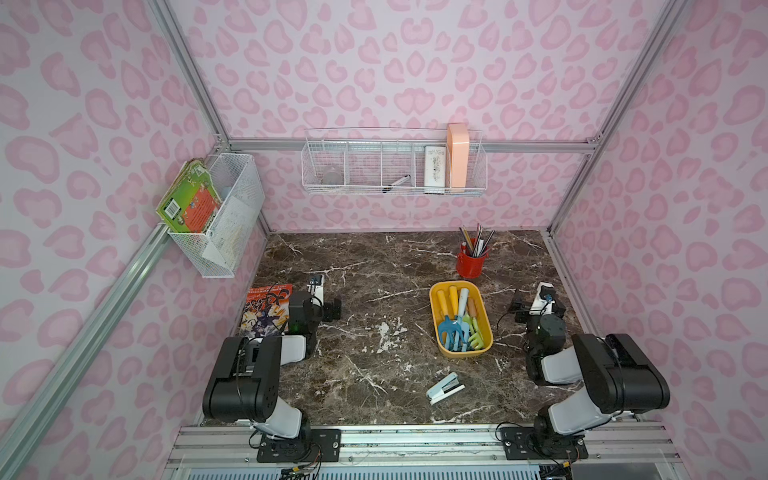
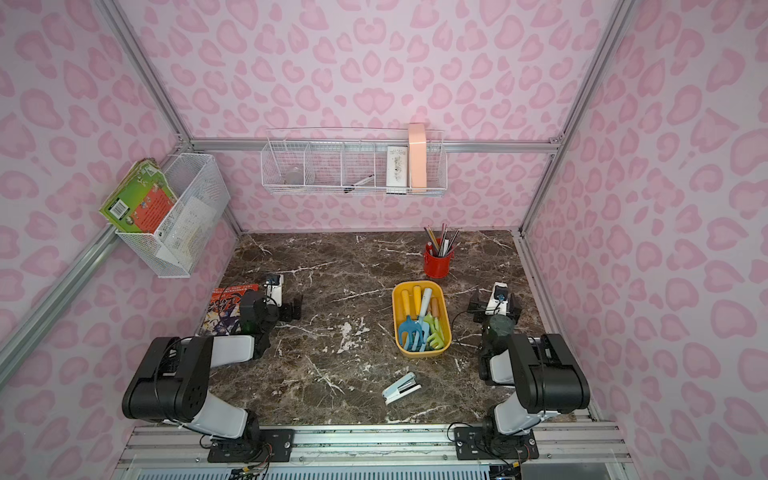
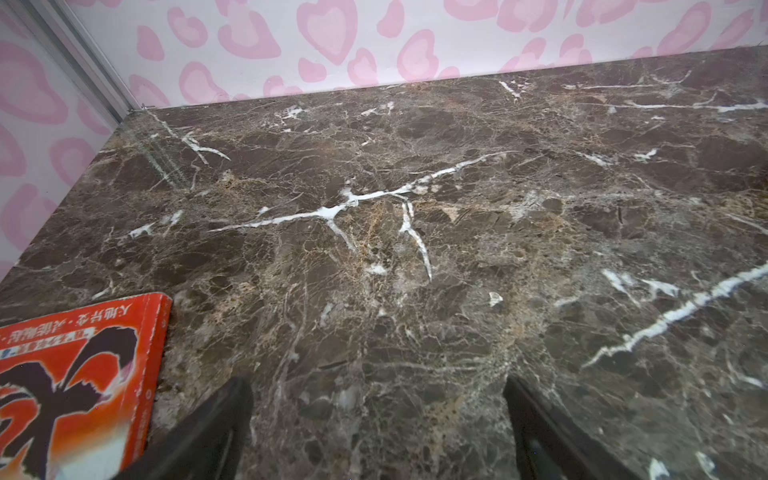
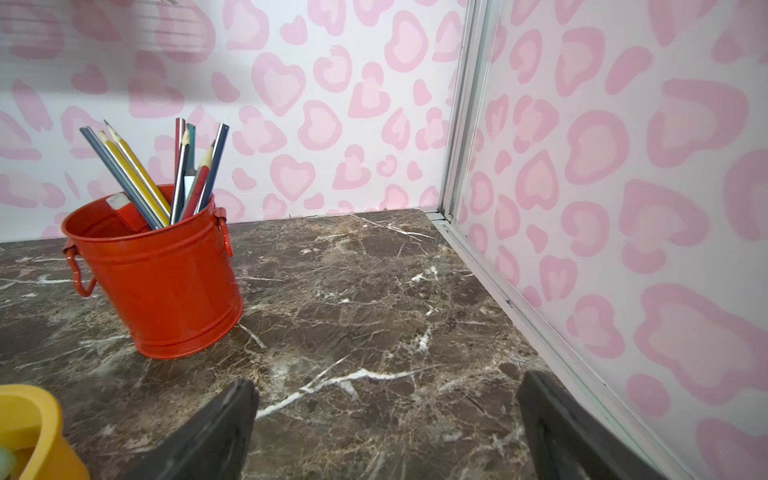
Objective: Take the hand rake out of the storage box
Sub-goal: Pick up the rake from the storage box.
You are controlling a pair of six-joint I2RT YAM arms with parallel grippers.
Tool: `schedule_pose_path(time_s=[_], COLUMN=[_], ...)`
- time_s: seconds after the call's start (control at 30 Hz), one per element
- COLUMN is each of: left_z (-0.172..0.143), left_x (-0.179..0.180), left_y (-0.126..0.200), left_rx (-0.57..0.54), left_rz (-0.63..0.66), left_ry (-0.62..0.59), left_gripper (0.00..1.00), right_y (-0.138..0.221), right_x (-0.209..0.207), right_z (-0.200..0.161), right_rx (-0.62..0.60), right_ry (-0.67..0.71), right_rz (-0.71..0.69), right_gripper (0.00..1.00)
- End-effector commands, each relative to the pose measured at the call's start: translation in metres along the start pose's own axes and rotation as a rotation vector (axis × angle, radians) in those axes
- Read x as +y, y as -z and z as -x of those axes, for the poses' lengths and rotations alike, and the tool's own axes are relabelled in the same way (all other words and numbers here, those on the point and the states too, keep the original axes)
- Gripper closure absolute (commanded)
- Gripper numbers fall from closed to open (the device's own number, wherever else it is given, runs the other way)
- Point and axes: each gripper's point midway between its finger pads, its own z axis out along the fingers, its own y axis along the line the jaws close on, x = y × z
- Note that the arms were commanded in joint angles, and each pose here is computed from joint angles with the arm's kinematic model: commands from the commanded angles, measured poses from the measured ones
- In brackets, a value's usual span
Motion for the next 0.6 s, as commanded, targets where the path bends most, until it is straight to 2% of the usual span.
schedule_pose_path(time_s=[0.0,0.57], left_z=[0.0015,0.0017], left_x=[0.0007,0.0001], left_y=[0.0006,0.0005], left_rx=[-0.004,-0.004], left_rz=[-0.009,-0.012], left_ry=[0.010,0.009], left_gripper=[0.01,0.02], right_y=[0.0005,0.0001], right_x=[-0.0007,-0.0008], right_z=[0.0012,0.0009], right_rx=[-0.004,-0.002], right_ry=[0.002,0.001], right_rz=[-0.003,-0.004], right_gripper=[0.00,0.00])
